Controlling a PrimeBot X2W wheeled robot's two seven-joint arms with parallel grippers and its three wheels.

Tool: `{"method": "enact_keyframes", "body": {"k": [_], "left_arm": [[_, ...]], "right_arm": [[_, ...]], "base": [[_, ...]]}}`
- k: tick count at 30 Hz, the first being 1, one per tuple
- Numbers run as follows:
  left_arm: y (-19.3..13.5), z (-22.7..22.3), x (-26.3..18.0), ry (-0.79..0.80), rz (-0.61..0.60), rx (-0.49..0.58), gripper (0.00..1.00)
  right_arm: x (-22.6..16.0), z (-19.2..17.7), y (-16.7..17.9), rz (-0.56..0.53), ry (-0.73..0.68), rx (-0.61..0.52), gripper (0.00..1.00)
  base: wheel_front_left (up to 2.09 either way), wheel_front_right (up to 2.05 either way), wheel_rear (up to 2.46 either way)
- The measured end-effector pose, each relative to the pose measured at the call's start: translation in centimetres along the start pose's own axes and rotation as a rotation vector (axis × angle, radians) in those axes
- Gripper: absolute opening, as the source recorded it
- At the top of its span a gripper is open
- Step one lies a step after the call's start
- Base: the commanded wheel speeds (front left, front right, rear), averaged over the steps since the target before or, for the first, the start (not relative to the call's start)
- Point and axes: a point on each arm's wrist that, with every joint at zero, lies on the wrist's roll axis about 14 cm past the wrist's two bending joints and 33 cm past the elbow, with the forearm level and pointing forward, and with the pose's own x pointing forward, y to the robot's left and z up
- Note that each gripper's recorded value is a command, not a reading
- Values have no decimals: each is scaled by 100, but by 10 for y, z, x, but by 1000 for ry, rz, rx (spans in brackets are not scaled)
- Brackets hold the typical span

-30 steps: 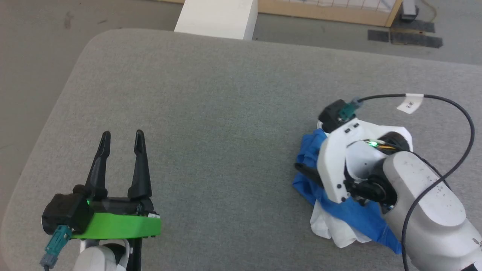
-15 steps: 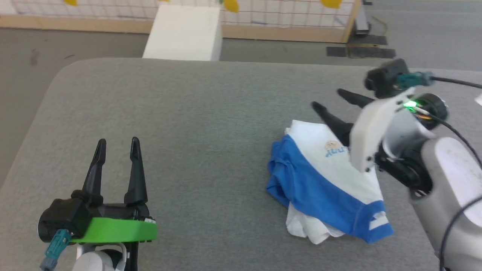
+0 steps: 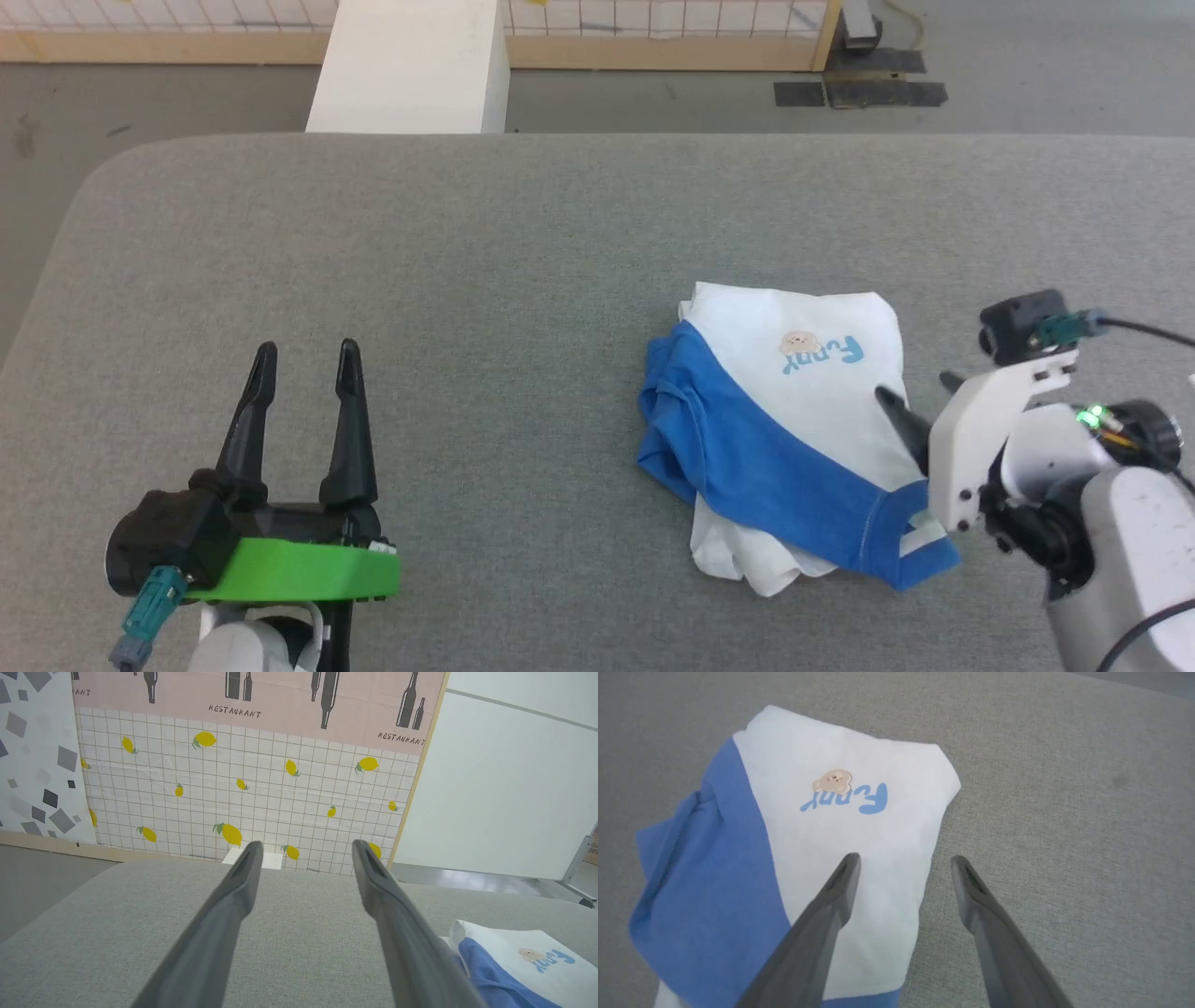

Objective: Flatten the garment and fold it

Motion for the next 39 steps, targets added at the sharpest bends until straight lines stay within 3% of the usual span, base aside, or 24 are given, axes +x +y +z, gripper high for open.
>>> {"method": "enact_keyframes", "body": {"k": [10,19,20,21,28,33,39], "left_arm": [[11,-9,-2,27,33,-1,100],[18,-11,-2,33,53,4,100],[18,-11,-2,33,54,4,100],[18,-11,-2,33,54,5,100],[18,-9,-3,28,54,5,100],[16,-3,-1,8,47,5,100],[-9,-8,11,6,-27,-21,100]], "right_arm": [[26,-49,8,-10,194,21,100],[39,-71,12,0,285,55,100],[40,-71,12,3,293,57,80],[40,-71,13,6,295,58,0],[40,-62,16,27,268,14,0],[27,-51,17,50,251,-133,0],[-8,-37,-26,-14,271,-277,0]], "base": [[0,0,0],[0,0,0],[0,0,0],[0,0,0],[0,0,0],[0,0,0],[0,0,0]]}}
